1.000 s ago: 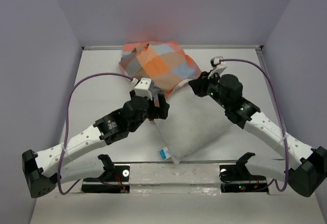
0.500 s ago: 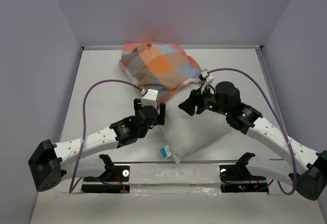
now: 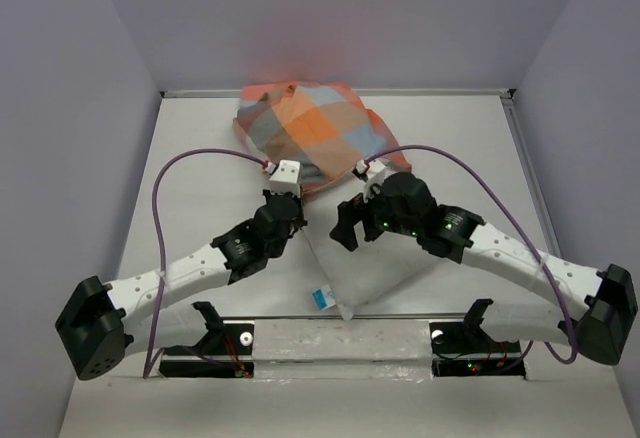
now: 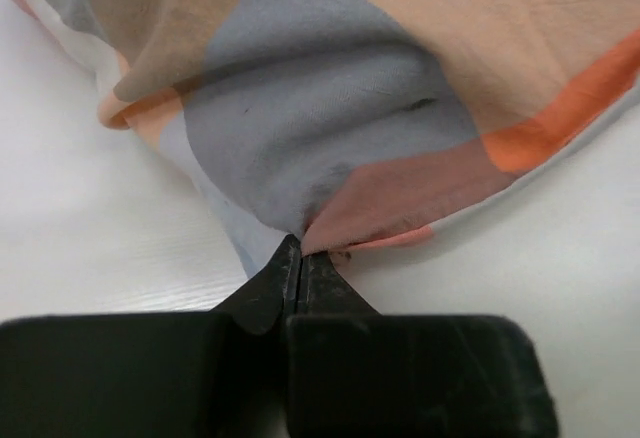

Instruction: Put the pillow into the pillowcase

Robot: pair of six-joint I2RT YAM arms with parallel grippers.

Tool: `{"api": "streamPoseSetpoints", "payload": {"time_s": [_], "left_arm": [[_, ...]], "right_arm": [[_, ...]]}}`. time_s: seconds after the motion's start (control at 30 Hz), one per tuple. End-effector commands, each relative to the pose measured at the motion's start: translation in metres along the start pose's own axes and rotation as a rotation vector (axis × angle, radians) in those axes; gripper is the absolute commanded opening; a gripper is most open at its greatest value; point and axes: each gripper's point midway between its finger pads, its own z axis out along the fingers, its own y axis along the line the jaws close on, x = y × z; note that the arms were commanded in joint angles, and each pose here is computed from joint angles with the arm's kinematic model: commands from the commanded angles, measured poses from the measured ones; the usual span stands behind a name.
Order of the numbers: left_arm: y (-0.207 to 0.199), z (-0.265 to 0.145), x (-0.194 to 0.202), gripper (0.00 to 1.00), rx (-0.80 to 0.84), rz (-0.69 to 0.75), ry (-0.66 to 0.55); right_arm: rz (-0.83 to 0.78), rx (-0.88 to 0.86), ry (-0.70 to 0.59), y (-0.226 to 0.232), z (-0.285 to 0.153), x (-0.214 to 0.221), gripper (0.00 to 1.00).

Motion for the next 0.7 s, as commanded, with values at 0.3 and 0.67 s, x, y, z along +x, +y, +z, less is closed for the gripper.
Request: {"api": "streamPoseSetpoints", "payload": {"time_s": [0.3, 0.67], "left_arm": [[-0.063, -0.046, -0.041, 0.0, 0.41, -0.276, -0.076], [-0.075, -0.066, -0.024, 0.0, 0.52, -0.333, -0.026]], "right_arm": [[-0.11, 0.609, 0.098, -0.076, 0.071, 0.016, 0.0], [0.028, 0.411, -0.821, -0.018, -0.085, -0.195, 0.0]]}}
